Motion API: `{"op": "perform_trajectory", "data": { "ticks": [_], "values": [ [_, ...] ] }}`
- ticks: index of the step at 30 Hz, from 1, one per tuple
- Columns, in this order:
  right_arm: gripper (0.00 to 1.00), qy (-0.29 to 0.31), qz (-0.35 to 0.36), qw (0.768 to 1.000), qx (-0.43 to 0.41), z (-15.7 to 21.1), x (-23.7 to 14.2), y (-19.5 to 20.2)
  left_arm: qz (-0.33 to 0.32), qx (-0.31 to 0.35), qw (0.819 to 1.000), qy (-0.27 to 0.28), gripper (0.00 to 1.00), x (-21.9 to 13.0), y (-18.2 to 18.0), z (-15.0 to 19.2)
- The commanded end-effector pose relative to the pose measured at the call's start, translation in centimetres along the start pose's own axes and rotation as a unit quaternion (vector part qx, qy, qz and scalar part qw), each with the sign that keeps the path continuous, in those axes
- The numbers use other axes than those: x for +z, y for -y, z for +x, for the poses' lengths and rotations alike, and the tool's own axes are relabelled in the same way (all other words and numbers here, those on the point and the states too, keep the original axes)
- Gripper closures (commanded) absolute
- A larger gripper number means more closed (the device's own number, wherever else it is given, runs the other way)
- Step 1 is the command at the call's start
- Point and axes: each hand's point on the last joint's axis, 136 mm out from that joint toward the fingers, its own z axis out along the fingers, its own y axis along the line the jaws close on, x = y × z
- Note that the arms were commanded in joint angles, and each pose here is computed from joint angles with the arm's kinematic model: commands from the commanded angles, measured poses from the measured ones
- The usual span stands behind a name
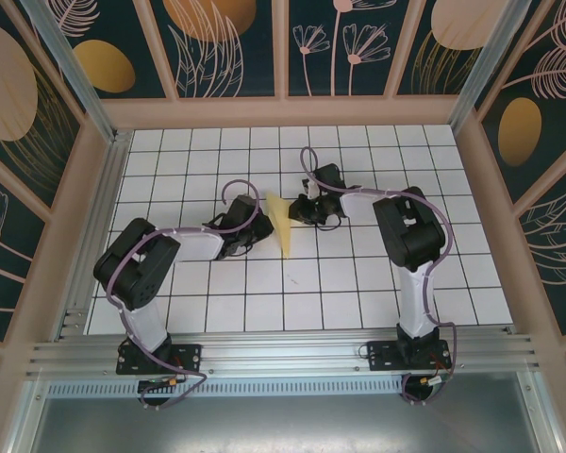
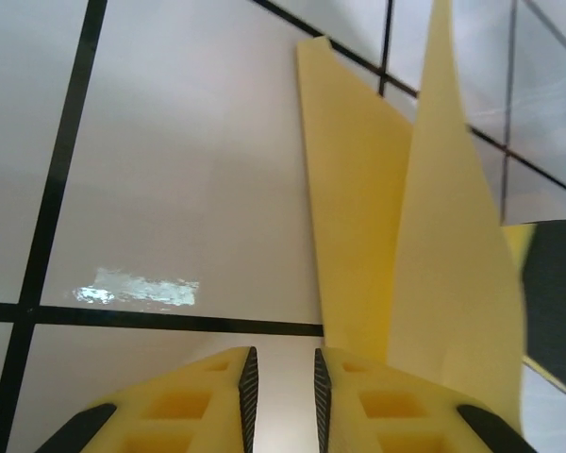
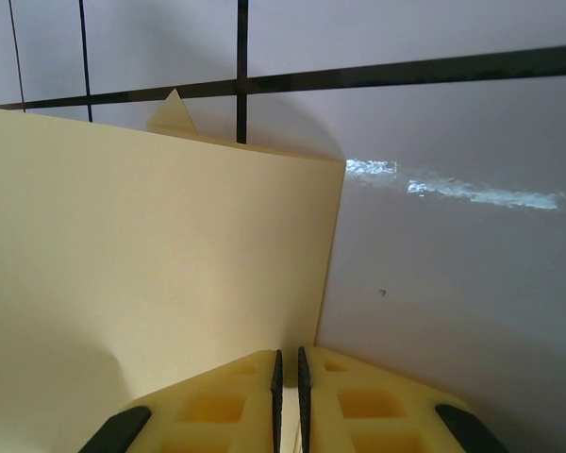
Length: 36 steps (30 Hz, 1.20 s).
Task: Fold a paper plane with a square sheet of paper (pick it up from the middle)
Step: Fold the wing for the fifth time at the center of the table.
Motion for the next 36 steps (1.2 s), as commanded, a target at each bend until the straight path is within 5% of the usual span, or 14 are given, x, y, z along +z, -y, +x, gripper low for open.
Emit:
{"op": "perform_trajectory", "data": {
  "ticks": [1, 10, 17, 20, 27, 33, 36],
  "values": [
    [0.85, -0.033, 0.017, 0.999, 0.015, 1.9, 1.1, 0.3, 0.053, -0.009, 0.998, 0.025, 0.74, -1.5, 1.7, -0.9],
    [0.85, -0.046, 0.032, 0.997, 0.056, 4.8, 1.6, -1.3, 0.173, -0.043, 0.98, 0.087, 0.6, -5.5, 2.3, -1.0],
    [0.85, -0.047, 0.038, 0.996, 0.063, 5.1, 2.0, -0.9, 0.186, -0.044, 0.978, 0.086, 0.51, -4.9, 1.9, -0.4],
    [0.86, -0.046, 0.039, 0.996, 0.064, 4.9, 1.9, -0.9, 0.177, -0.039, 0.98, 0.085, 0.68, -4.5, 1.7, -0.4],
    [0.86, -0.034, 0.011, 0.998, 0.05, 3.8, 1.1, -2.5, 0.127, -0.03, 0.989, 0.067, 0.71, -3.0, 0.6, 0.0],
    [0.82, 0.009, -0.012, 1.0, 0.014, 1.4, -1.9, -5.2, 0.071, -0.007, 0.996, 0.058, 0.96, -2.1, -0.1, -0.5],
    [0.78, 0.034, -0.005, 0.999, -0.007, 1.0, -3.8, -5.9, 0.039, 0.019, 0.998, 0.037, 1.0, -2.0, -0.6, -0.1]
  ]
}}
